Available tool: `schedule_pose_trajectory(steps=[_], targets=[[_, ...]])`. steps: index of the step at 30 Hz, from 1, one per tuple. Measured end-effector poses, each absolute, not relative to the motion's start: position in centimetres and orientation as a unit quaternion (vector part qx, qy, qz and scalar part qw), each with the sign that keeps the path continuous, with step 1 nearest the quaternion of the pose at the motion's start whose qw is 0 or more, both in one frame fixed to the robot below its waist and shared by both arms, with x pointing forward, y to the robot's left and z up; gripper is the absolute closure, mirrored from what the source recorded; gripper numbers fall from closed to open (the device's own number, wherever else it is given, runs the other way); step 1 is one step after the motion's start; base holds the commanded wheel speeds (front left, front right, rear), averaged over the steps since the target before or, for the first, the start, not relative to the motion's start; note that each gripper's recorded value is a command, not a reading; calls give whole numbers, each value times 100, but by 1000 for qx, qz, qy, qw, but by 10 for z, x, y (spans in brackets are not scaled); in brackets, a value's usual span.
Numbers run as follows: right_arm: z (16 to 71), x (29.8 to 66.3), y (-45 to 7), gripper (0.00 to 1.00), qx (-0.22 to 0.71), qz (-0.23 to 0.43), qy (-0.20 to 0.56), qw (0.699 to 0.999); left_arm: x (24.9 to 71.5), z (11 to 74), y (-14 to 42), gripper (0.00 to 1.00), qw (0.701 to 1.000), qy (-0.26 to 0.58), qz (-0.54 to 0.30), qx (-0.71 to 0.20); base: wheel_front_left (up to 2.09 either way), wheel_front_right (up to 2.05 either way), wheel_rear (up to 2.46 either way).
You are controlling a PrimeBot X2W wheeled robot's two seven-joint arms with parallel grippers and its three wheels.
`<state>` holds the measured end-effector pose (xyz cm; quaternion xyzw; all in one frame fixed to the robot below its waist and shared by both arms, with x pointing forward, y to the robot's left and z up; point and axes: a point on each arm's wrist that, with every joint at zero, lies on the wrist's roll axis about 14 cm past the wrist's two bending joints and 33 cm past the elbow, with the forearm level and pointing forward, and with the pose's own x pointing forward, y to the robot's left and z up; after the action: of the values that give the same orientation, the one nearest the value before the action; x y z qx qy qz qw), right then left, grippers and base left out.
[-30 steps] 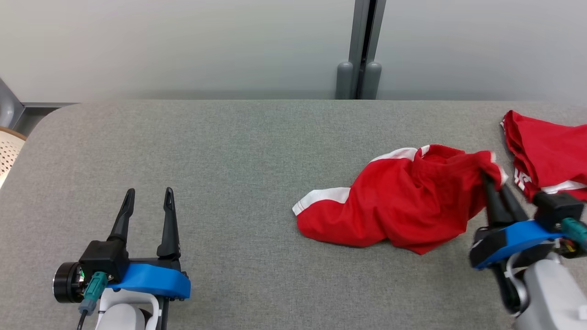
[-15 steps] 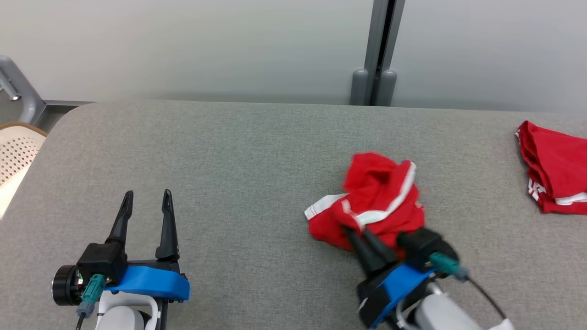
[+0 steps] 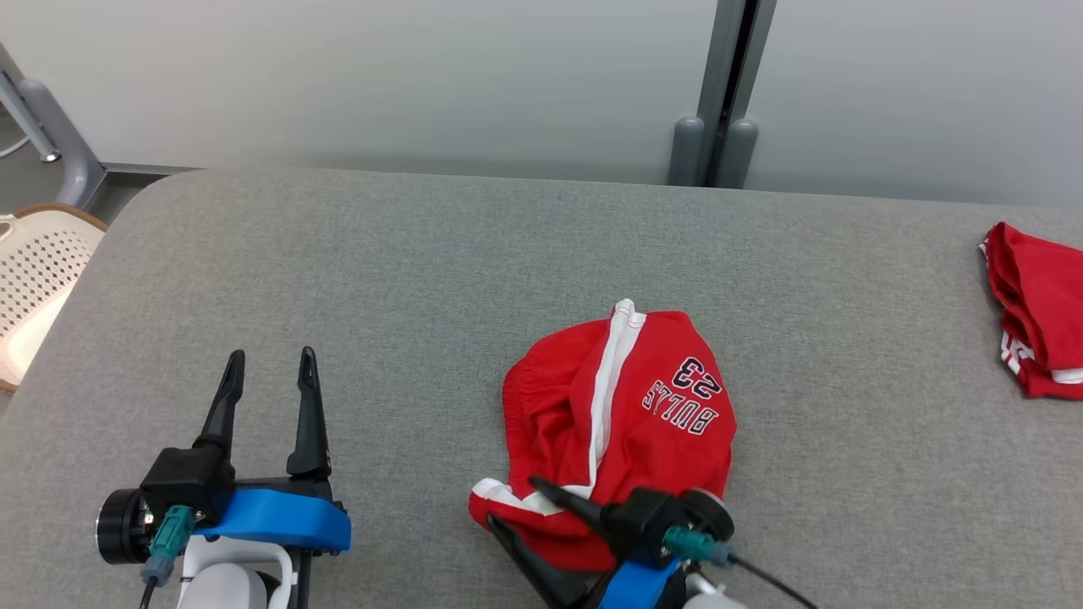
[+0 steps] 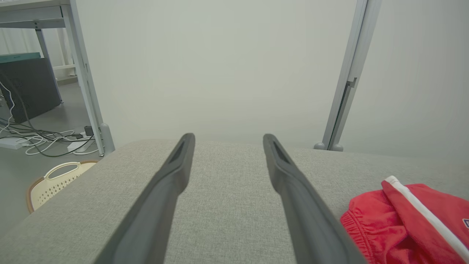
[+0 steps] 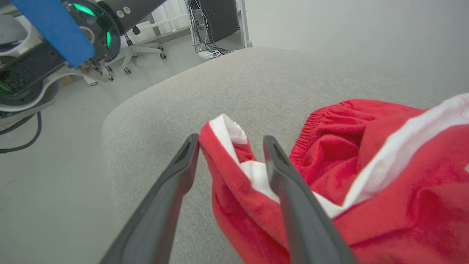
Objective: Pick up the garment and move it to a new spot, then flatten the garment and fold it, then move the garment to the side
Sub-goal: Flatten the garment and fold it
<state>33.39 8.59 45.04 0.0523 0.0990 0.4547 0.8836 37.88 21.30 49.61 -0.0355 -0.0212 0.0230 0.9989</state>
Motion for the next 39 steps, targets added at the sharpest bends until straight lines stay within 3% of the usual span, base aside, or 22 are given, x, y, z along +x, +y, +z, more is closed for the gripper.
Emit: schedule_pose_trajectory(steps=[6, 16, 30, 39], targets=[[478, 372, 63, 0, 64, 406, 54, 910, 384, 497, 212, 0, 999, -23, 24, -39, 0, 0, 0], [500, 418, -27, 0, 38, 288, -3, 957, 388, 497, 203, 0, 999, -24, 12, -38, 0, 0, 0], [484, 414, -138, 0, 44, 112, 1, 993, 387, 495, 201, 0, 999, -22, 8, -35, 0, 0, 0], [479, 405, -153, 0, 42, 79, 5, 996, 388, 493, 200, 0, 999, -18, 6, -34, 0, 0, 0]])
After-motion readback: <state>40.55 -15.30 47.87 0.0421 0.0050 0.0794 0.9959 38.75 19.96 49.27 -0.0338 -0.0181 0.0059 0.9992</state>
